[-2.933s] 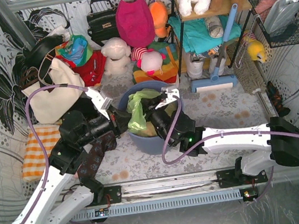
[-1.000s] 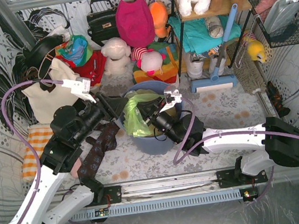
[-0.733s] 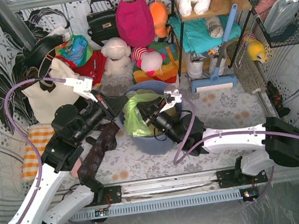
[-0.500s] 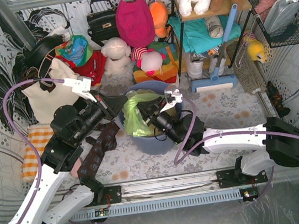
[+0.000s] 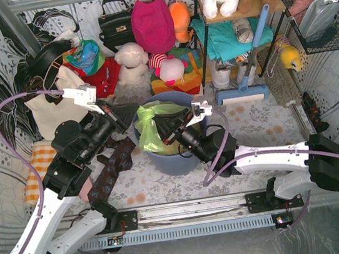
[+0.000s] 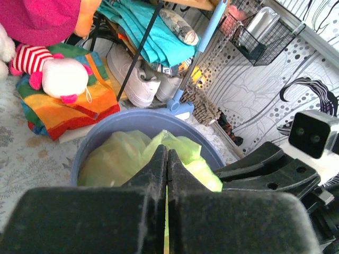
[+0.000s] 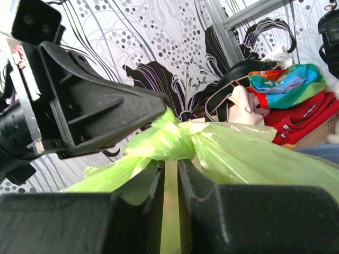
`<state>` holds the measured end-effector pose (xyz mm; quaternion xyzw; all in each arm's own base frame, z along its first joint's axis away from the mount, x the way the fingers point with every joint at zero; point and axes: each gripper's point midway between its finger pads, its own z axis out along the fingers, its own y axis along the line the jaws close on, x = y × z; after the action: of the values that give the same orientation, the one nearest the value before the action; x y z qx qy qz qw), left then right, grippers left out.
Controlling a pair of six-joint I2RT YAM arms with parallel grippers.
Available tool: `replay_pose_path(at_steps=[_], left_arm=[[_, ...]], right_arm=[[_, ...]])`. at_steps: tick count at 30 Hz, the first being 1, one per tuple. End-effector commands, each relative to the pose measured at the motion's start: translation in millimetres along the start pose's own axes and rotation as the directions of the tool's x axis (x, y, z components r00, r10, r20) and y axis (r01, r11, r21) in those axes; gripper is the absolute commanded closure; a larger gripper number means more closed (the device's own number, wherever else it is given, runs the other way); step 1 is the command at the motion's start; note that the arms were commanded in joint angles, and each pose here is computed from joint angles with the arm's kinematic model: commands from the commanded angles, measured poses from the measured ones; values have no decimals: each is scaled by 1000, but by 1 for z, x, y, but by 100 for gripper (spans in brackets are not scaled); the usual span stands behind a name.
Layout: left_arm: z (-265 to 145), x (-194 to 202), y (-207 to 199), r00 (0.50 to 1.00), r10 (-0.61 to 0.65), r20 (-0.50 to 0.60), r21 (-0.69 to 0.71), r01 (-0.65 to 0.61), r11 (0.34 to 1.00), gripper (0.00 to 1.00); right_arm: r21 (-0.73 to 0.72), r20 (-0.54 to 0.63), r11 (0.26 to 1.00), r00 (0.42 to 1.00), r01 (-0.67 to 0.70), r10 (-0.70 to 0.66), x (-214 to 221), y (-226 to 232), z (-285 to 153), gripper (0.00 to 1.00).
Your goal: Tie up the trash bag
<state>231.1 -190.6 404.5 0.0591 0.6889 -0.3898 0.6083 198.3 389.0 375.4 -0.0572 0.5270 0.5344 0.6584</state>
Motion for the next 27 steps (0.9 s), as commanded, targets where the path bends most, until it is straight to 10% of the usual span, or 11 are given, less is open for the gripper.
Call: replay_pose_path(at_steps=[1,27], left_arm=[[-4,-43,-14,990,40,138,27,-44,999,100],[0,-64,-35,981,38,193,109,-60,992,100]], right_arm=[[-13,9,1000,1000,-23,23,-9,2,-6,82],[35,-395,957,875,-289,279,-11,41,-60,33]])
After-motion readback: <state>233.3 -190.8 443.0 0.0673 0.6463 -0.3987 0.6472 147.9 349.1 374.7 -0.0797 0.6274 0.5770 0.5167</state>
